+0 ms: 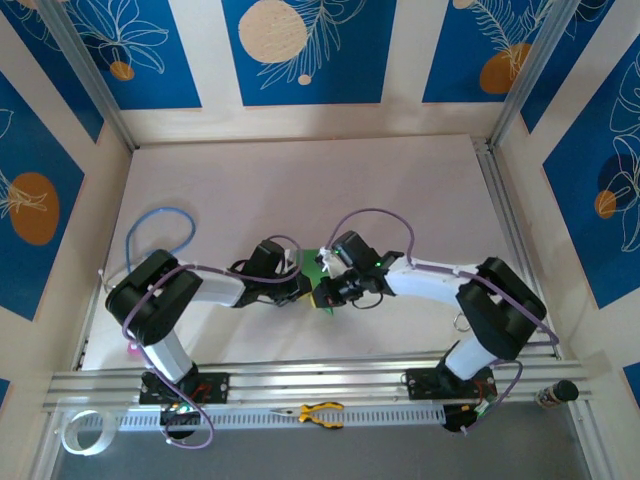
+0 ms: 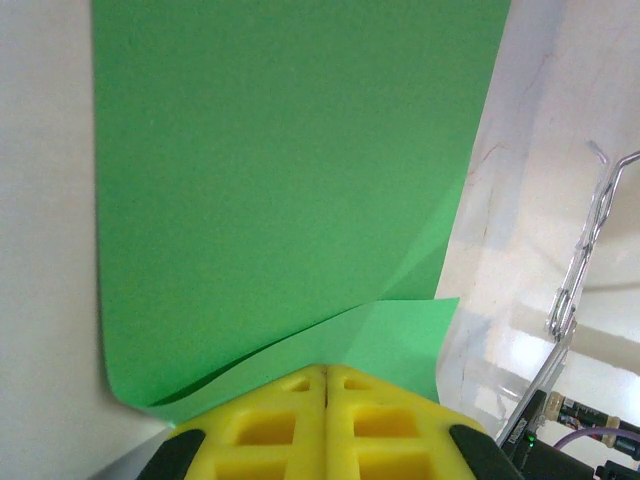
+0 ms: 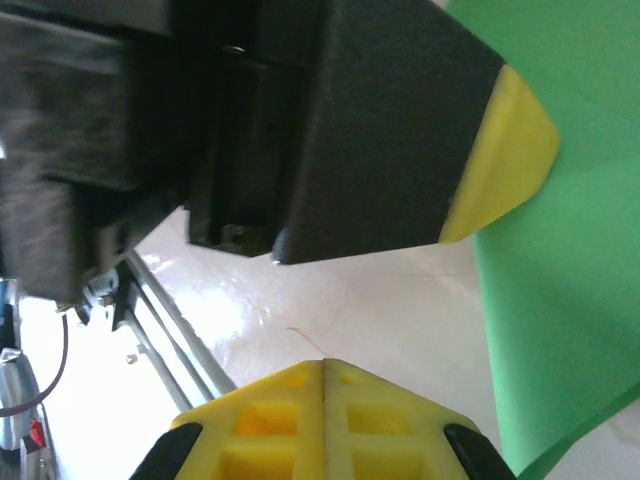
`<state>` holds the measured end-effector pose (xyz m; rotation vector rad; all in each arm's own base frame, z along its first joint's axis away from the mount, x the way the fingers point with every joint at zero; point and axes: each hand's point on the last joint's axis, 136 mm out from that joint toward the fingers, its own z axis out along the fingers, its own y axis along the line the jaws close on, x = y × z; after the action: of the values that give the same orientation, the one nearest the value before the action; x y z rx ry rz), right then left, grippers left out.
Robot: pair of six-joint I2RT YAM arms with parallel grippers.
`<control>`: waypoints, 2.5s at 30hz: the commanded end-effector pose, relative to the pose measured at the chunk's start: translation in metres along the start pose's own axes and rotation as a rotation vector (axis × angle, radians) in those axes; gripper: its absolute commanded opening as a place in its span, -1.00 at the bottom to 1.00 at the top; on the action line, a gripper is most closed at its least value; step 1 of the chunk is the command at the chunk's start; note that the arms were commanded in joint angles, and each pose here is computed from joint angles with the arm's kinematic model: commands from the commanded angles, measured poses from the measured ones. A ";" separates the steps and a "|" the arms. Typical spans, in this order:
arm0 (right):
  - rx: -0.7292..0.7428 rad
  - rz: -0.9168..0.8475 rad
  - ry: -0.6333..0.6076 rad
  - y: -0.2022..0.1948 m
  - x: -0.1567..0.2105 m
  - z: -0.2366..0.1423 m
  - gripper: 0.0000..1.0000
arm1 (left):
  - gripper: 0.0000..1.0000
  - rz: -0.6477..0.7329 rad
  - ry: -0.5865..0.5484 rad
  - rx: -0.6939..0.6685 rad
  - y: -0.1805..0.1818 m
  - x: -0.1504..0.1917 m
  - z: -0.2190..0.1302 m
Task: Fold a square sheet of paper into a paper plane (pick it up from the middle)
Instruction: Third fold the triangle at the center of the table.
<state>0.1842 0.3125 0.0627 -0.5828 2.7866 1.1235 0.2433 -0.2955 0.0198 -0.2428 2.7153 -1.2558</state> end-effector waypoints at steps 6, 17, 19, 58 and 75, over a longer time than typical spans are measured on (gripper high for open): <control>0.142 0.019 0.028 -0.017 -0.003 0.015 -0.99 | -1.00 -0.005 0.022 -0.054 0.014 0.006 0.005; 0.142 0.106 0.017 -0.037 0.002 0.021 -1.00 | -1.00 -0.002 0.028 -0.056 0.014 0.006 0.006; 0.137 0.111 0.028 -0.038 0.006 0.022 -1.00 | -1.00 -0.001 0.027 -0.056 0.014 0.005 0.006; 0.216 0.020 0.025 -0.042 0.023 0.019 -0.89 | -1.00 0.002 0.032 -0.071 0.014 0.003 0.007; 0.153 0.119 0.017 -0.055 0.030 0.018 -0.88 | -1.00 0.000 0.037 -0.075 0.015 0.004 0.009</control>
<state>0.1812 0.2895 0.0146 -0.4670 2.8801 0.9193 0.2472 -0.2993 0.0195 -0.2375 2.7308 -1.2469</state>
